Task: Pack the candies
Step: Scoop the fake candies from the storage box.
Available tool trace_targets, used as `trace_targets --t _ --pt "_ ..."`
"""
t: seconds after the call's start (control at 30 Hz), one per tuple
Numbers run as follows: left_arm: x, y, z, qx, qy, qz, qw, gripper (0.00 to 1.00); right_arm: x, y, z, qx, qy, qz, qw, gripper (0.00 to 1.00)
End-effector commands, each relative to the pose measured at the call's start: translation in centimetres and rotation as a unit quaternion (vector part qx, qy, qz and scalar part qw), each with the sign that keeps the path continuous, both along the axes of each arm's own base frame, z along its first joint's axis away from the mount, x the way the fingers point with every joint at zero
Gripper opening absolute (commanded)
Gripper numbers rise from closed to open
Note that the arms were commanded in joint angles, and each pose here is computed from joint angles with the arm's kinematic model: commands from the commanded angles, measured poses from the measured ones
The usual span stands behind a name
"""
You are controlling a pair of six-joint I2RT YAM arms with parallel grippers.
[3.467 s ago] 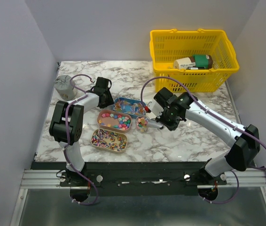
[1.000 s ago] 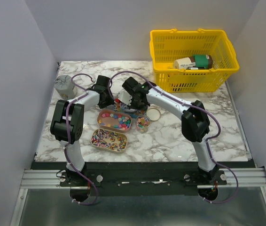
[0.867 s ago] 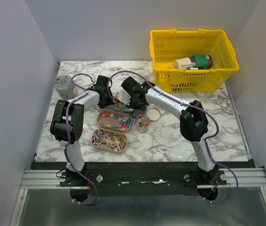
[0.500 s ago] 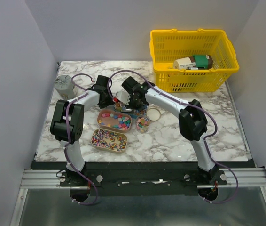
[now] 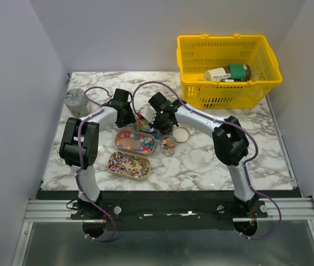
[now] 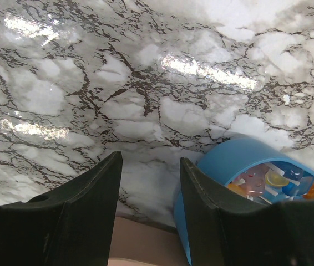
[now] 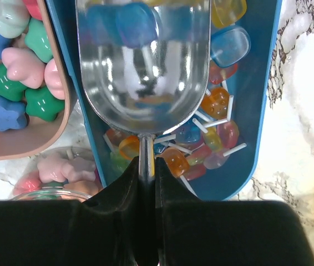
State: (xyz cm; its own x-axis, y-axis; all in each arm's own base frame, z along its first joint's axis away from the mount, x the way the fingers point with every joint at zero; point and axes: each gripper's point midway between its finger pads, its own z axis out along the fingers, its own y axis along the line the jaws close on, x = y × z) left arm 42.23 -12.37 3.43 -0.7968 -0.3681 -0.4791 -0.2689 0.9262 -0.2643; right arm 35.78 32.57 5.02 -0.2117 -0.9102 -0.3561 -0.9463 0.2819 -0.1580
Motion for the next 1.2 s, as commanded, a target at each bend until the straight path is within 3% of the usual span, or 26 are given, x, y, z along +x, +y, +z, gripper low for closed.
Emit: trace_targets --t 0.0,0.67,1.17 --pt "-0.3 -0.9 -0.3 -0.014 0.008 -0.011 1.000 0.57 -1.5 0.8 -1.4 0.038 0.025 0.007 0.999 0.01" --pt "-0.3 -0.2 -0.4 0.003 0.011 0.002 1.000 0.57 -1.2 -1.9 -0.2 0.038 -0.005 -0.019 0.999 0.01" --pt "-0.4 0.0 -0.5 0.007 0.012 0.004 1.000 0.57 -0.5 -2.6 2.3 0.079 -0.034 -0.034 0.996 0.01"
